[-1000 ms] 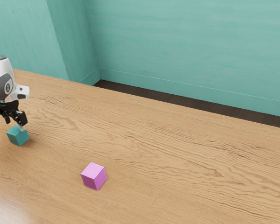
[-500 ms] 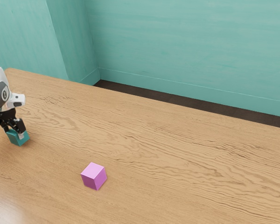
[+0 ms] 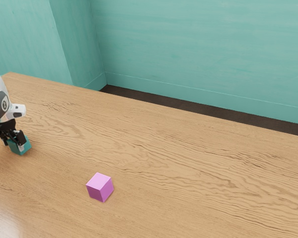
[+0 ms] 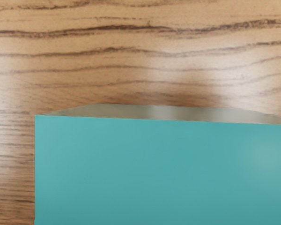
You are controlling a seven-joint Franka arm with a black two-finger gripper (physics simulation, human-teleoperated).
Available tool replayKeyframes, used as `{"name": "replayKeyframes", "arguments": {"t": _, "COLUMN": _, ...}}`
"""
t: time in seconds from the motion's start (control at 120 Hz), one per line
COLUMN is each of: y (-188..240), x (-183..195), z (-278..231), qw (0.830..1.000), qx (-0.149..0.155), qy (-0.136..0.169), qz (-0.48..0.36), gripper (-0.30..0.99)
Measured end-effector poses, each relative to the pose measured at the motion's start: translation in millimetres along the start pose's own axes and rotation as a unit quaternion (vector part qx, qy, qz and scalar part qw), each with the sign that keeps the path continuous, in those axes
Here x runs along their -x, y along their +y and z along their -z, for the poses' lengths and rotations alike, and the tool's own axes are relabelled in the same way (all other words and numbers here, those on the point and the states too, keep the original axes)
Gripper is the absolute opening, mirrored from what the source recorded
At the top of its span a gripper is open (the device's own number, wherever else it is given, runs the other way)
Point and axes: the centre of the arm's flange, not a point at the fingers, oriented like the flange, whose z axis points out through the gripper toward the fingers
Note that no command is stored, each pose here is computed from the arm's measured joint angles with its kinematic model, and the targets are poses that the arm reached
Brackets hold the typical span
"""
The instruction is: Pick up the blue block with one arm, and put the blue block on the pink block with one arm
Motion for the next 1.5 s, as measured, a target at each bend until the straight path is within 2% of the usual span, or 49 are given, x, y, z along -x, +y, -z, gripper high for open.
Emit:
{"name": "replayKeyframes", "arguments": {"t": 0.65, "y": 5, "x": -10, "z": 6, "qw": 1.0, "qx": 0.011, "qy": 0.015, "qz": -0.002, "gripper": 0.67}}
{"name": "replayKeyframes", "arguments": {"t": 1.0, "y": 6, "x": -10, "z": 9, "qw": 1.0, "qx": 0.013, "qy": 0.016, "qz": -0.004, "gripper": 0.44}}
{"name": "replayKeyframes", "arguments": {"t": 1.183, "y": 7, "x": -11, "z": 10, "qw": 1.0, "qx": 0.012, "qy": 0.018, "qz": -0.005, "gripper": 0.4}}
{"name": "replayKeyframes", "arguments": {"t": 1.308, "y": 10, "x": -13, "z": 41, "qw": 0.999, "qx": 0.001, "qy": 0.033, "qz": -0.008, "gripper": 0.4}}
{"name": "replayKeyframes", "arguments": {"t": 1.383, "y": 34, "x": -22, "z": 64, "qw": 0.999, "qx": -0.001, "qy": 0.038, "qz": -0.024, "gripper": 0.4}}
{"name": "replayKeyframes", "arguments": {"t": 1.5, "y": 140, "x": -22, "z": 99, "qw": 0.996, "qx": 0.013, "qy": 0.029, "qz": -0.079, "gripper": 0.39}}
